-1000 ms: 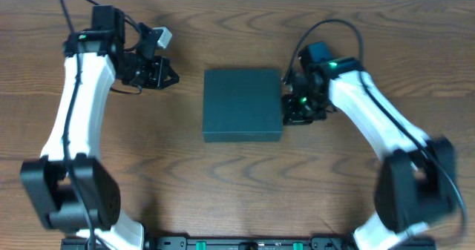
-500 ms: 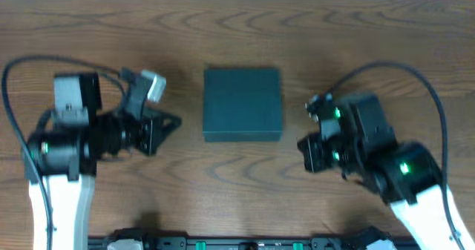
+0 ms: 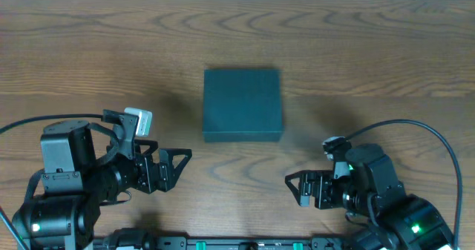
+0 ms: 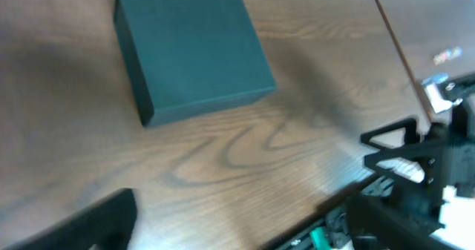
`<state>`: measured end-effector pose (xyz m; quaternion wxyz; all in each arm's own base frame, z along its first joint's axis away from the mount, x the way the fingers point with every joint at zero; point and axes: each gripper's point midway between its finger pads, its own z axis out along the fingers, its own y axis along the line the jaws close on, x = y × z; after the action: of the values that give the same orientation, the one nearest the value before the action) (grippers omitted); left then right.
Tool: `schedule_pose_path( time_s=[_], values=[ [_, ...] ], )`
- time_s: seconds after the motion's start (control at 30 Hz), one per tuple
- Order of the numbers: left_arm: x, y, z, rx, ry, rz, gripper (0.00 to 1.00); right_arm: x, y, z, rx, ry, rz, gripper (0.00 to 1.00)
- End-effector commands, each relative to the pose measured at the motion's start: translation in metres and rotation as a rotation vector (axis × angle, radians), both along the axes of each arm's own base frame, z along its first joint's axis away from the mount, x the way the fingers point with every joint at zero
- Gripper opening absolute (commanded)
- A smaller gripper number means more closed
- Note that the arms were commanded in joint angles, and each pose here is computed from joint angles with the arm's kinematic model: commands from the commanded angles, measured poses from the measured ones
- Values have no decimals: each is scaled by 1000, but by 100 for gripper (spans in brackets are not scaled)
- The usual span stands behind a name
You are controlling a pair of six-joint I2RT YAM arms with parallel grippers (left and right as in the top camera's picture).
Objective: Pack container
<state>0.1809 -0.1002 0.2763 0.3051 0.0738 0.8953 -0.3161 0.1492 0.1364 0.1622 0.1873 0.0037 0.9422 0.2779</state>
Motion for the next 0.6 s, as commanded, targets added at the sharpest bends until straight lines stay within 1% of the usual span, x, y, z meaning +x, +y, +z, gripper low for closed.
schedule_pose_path(
  time_s=[0.0,0.07,0.23,0.37,0.47,0.57],
  values=[
    [1,4,-6,-9,52,61,95,-3,3,-3,79,121,-145,99],
    [3,9,-8,17,53,81,95,-3,3,-3,89,141,-171,99],
    [9,30,-18,127,55,168,95,-3,3,-3,89,141,-171,99],
    [11,38,-22,168,55,200,95,-3,3,-3,89,141,-171,99],
    [6,48,-26,233,58,232,95,-3,3,-3,89,142,-171,99],
    [-7,56,-26,276,45,268,95,-3,3,-3,89,142,-171,99]
  ],
)
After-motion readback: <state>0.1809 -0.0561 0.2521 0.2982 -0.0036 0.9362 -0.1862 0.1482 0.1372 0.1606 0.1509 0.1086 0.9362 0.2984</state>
